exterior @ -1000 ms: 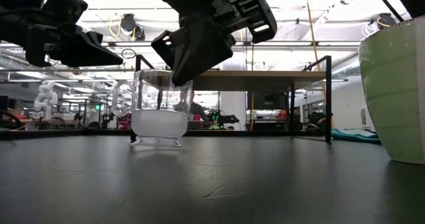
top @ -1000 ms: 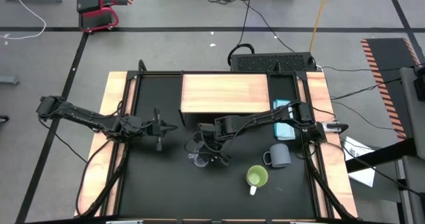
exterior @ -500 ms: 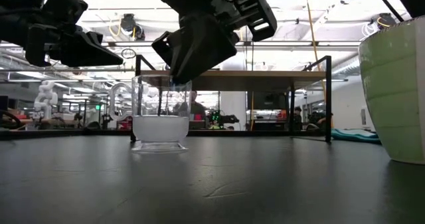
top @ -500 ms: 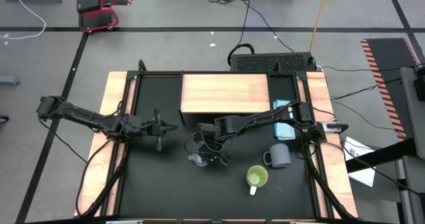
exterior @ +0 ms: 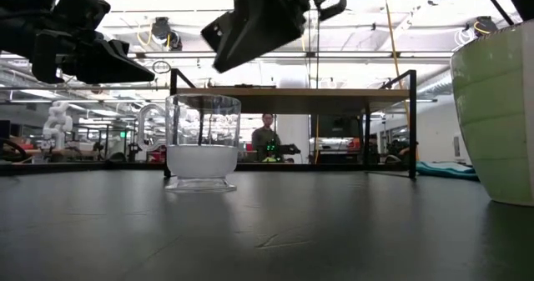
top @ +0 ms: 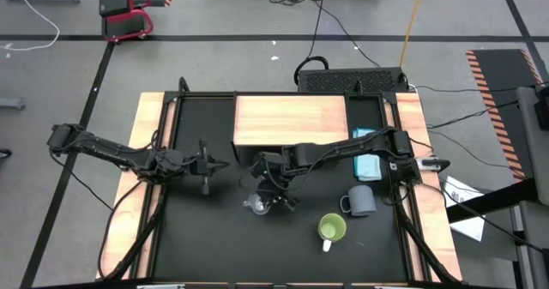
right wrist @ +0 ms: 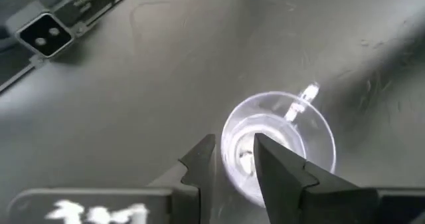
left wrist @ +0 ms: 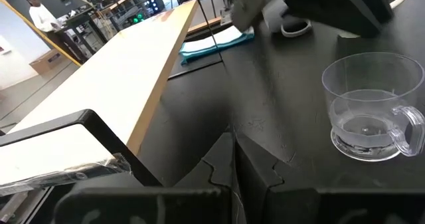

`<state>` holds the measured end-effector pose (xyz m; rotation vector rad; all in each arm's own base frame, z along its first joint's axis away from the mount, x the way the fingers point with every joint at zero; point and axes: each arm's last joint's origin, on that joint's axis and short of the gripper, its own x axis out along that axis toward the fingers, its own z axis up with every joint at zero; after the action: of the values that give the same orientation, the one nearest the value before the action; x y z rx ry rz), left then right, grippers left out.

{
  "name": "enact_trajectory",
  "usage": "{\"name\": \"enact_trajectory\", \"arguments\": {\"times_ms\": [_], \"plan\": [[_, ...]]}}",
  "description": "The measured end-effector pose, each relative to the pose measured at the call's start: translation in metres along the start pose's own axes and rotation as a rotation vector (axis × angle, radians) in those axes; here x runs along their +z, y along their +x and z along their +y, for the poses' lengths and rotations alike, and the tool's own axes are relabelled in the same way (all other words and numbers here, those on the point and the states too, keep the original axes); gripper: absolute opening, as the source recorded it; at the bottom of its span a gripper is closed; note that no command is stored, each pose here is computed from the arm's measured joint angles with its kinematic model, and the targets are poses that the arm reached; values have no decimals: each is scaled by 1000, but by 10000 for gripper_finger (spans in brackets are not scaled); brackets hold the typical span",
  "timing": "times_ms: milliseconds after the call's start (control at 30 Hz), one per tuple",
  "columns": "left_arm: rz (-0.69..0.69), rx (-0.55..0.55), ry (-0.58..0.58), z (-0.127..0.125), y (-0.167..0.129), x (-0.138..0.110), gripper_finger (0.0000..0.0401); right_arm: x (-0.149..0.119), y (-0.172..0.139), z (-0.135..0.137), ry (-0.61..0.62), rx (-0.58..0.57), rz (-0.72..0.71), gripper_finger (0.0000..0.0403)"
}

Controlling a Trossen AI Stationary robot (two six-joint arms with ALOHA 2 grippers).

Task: Stack small to large cups/mugs on shelf
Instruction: Put the transparent mug on the shelf

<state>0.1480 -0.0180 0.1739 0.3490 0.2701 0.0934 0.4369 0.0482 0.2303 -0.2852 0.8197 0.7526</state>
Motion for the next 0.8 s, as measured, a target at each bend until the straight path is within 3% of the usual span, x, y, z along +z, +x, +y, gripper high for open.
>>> {"name": "enact_trajectory", "arguments": {"times_ms": [133,300,600,800], "plan": [[0,-2,-17,0,0,0,19,4,-17,7,-2,3,5,81],[-32,-85,-27,-2,0,2,19,2,-37,29,-102,-11,-31,12],[-105,-182,-18,-9,-2,8,4,-34,-81,83,-98,-155,-205,2],[-21,-245,38,-15,7,28,2,-74,-93,120,-62,-235,-329,1]]}}
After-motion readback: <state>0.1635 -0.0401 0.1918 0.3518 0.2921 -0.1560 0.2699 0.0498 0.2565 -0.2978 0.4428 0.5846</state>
